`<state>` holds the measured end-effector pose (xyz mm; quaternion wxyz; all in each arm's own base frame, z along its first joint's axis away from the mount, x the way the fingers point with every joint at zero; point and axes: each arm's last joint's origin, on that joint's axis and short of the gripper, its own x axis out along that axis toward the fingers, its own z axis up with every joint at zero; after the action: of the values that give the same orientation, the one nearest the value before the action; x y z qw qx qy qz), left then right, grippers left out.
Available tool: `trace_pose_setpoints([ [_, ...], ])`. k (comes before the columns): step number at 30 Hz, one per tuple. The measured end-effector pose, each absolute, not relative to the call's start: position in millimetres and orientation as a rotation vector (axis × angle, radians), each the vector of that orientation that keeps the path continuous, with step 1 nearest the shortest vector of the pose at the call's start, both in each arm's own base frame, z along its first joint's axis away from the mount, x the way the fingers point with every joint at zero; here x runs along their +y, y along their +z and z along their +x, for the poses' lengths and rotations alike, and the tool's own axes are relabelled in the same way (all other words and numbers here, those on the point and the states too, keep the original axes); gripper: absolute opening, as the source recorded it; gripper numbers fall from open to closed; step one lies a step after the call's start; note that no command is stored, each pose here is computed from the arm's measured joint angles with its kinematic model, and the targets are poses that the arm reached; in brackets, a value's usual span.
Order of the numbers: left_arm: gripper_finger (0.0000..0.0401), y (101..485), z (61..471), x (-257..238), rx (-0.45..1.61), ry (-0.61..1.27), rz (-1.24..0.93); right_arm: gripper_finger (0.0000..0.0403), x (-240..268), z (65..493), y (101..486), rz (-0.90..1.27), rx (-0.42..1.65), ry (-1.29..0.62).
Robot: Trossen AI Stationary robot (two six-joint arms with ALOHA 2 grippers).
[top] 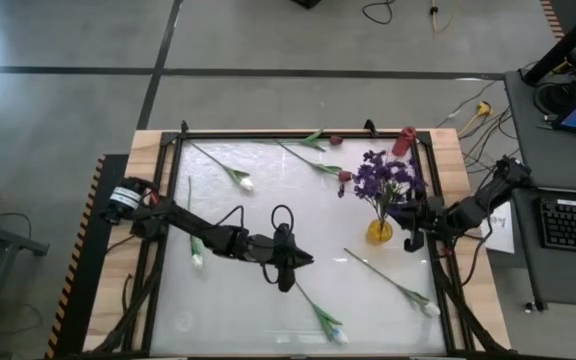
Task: Sort flowers into vase by color
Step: Put the violet flower into the yellow vase
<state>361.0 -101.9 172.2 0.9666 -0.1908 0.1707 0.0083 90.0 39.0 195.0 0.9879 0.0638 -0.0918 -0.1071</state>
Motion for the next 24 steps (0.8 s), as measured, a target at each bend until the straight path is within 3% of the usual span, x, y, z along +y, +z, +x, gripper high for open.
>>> trace_pose_setpoints([
  [19,0.0037,173.3,363.7,-93.5,0.329,0.032,-0.363,0.0013,43.3,98.8,163.0,0.165,0.019,-0.316],
  [24,0.0037,173.3,365.1,-88.1,0.327,0.046,-0.362,0.0054,44.1,99.9,159.7,0.151,0.048,-0.318],
])
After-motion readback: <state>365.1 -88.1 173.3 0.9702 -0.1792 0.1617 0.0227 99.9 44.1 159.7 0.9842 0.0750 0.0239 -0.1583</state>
